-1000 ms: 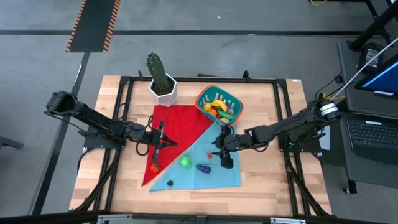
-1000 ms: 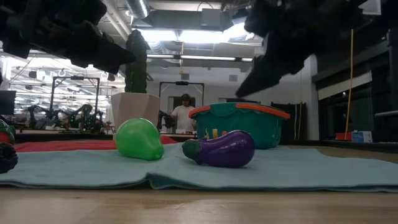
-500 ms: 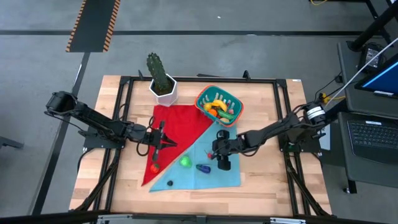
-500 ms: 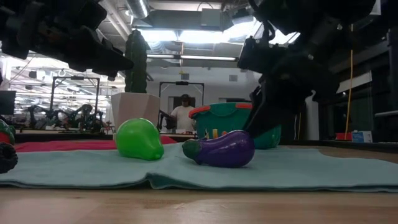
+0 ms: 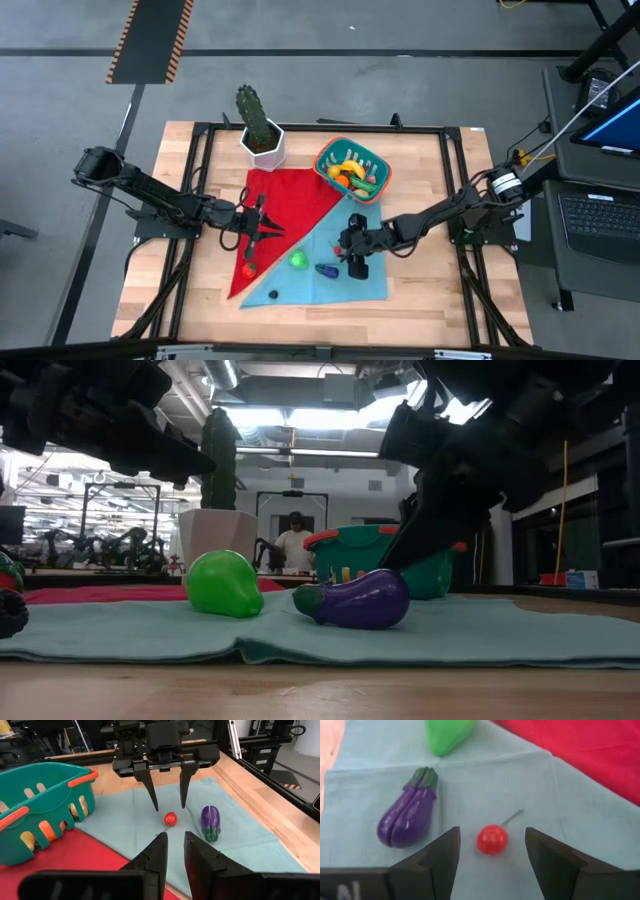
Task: Pick and placing Produce into tupperware
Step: Put the red cherry into the blue basket
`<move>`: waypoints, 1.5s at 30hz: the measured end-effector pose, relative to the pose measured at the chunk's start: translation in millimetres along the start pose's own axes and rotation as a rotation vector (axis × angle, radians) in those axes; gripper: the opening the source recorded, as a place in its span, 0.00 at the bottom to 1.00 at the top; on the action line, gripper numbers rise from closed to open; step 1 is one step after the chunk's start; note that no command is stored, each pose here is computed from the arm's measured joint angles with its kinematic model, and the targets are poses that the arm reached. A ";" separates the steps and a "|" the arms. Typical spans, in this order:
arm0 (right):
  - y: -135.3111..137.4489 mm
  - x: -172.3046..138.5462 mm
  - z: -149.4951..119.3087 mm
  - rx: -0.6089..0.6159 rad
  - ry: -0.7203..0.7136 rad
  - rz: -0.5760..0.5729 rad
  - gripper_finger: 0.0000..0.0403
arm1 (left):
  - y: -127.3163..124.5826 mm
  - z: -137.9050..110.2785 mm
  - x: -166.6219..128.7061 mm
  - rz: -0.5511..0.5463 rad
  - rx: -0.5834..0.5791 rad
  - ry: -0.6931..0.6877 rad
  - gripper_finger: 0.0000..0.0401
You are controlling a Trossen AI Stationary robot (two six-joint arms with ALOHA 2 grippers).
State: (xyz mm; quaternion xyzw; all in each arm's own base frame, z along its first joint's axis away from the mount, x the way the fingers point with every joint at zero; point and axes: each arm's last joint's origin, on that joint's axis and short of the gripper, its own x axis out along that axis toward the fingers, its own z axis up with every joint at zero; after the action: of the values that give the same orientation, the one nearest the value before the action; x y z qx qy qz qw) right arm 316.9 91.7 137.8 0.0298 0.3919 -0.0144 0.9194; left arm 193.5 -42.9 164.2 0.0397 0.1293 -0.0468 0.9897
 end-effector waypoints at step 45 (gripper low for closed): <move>3.6 26.1 -7.0 -0.012 0.045 -0.023 0.32 | -0.1 -4.5 -0.1 -0.001 0.006 0.046 0.02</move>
State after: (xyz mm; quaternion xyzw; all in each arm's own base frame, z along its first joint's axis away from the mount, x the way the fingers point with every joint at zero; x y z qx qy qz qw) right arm 330.2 95.6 114.4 0.0202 0.4129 -0.0217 0.9103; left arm 192.3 -42.6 159.9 0.0438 0.1518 -0.0469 0.9863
